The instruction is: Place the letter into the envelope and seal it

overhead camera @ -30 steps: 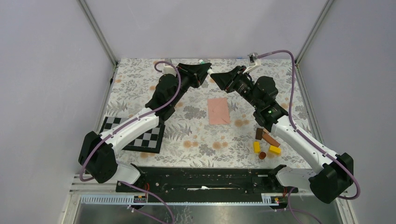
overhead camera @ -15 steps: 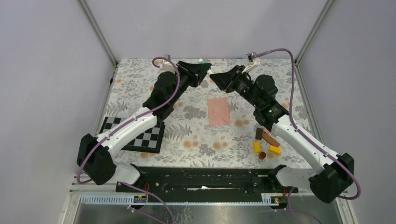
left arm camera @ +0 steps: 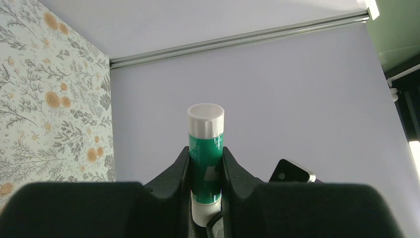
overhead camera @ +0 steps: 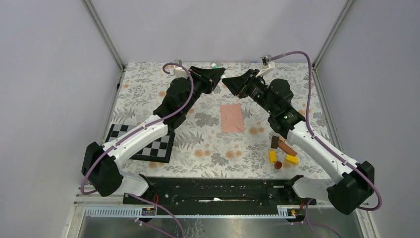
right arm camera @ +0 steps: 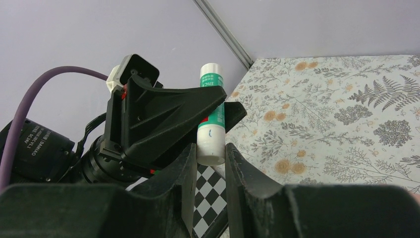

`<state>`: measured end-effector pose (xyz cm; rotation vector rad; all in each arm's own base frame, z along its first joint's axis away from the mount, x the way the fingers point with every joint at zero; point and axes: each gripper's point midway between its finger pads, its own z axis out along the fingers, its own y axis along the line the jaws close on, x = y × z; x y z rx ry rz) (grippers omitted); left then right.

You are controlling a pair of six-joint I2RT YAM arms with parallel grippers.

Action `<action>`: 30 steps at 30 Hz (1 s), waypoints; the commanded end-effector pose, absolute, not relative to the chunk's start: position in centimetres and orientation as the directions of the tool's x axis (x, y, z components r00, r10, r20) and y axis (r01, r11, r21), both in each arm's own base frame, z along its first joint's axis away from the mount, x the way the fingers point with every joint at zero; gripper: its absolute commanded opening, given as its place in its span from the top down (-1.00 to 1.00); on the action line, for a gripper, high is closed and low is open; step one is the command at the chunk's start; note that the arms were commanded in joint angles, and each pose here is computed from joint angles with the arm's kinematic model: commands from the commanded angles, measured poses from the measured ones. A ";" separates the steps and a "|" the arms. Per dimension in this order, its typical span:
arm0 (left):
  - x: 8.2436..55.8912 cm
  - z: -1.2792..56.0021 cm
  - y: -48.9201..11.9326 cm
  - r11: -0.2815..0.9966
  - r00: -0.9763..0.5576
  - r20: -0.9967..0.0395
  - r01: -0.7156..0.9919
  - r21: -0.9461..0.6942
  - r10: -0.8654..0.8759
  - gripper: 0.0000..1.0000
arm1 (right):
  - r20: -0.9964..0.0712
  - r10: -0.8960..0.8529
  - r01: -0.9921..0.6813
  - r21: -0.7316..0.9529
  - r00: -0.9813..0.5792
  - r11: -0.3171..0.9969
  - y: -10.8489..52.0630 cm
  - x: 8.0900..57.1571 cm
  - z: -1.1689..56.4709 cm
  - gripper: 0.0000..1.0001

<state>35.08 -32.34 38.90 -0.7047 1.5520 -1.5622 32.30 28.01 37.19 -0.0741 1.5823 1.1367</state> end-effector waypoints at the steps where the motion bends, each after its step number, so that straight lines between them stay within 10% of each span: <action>1: 32.2 40.1 -34.8 0.068 -0.610 -0.171 0.188 -0.980 -0.774 1.00 | -0.788 0.540 -0.661 0.578 -0.297 0.479 29.2 31.8 41.4 0.75; 17: 31.4 37.0 -36.1 0.205 -0.638 -0.292 0.208 -0.956 -0.713 1.00 | -0.802 0.488 -0.629 0.582 -0.344 0.515 30.2 33.2 39.8 0.62; 30: 34.5 33.3 -31.7 0.458 -0.491 -0.525 0.260 -0.850 -0.695 1.00 | -0.842 0.426 -0.521 0.540 -0.332 0.661 25.1 30.2 37.6 -0.38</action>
